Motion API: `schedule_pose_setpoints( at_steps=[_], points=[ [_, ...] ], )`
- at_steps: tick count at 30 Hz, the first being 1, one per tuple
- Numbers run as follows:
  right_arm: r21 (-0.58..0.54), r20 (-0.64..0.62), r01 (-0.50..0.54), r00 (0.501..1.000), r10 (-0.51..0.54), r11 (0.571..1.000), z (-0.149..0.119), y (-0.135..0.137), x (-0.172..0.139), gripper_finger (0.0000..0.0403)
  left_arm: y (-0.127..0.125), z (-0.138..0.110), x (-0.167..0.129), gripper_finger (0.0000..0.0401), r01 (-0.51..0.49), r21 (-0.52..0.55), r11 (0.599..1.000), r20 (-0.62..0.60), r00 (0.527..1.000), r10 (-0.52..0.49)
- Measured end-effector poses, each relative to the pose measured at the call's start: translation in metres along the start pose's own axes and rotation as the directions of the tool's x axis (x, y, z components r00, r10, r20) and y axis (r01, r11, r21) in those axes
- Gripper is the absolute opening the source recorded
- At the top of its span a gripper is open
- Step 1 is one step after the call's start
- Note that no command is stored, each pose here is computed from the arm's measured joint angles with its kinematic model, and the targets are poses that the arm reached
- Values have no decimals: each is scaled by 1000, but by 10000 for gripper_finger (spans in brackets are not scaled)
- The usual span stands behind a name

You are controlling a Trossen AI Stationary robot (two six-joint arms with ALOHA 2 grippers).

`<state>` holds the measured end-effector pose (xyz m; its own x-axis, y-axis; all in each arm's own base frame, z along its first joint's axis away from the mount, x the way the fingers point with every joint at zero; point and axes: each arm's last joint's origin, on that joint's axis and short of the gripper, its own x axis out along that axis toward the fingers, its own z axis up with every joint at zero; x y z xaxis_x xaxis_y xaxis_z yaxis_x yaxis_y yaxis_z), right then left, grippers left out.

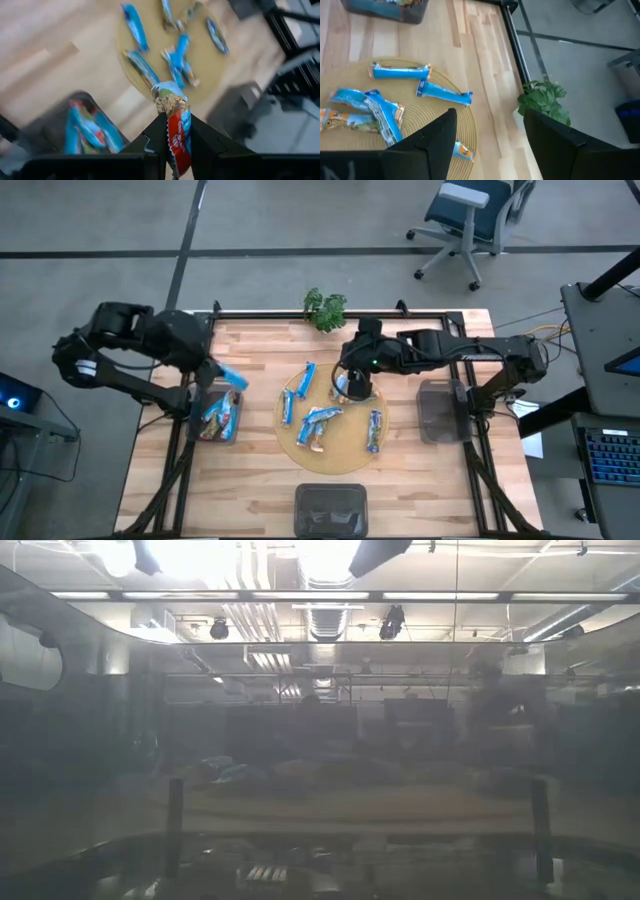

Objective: Pick and place Granola Bars by type
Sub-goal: Put the red granola bar into the top left bin

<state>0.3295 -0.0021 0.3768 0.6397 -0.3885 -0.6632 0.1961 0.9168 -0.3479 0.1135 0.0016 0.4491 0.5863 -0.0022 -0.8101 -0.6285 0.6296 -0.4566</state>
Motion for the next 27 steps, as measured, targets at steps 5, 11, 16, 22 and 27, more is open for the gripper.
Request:
schedule_pose_setpoints(
  at_steps=[5,11,16,22,27],
  points=[
    [11,-14,-1,1000,1,1000,-3,2,3,221,-4,1,10,41,20,70,997,-76,997,-15],
    [16,-24,-2,1000,2,1000,-5,3,6,221,-3,1,27,41,-13,330,944,-107,993,51],
    [59,-23,-1,1000,3,998,-5,3,6,221,5,-5,47,41,-40,413,910,-160,980,116],
    [69,-21,-1,1000,3,998,-5,3,6,221,23,-20,57,41,-89,359,929,-182,970,163],
    [74,-18,-1,1000,3,997,-5,3,6,221,43,-34,47,41,-155,269,950,-92,978,186]
  ],
)
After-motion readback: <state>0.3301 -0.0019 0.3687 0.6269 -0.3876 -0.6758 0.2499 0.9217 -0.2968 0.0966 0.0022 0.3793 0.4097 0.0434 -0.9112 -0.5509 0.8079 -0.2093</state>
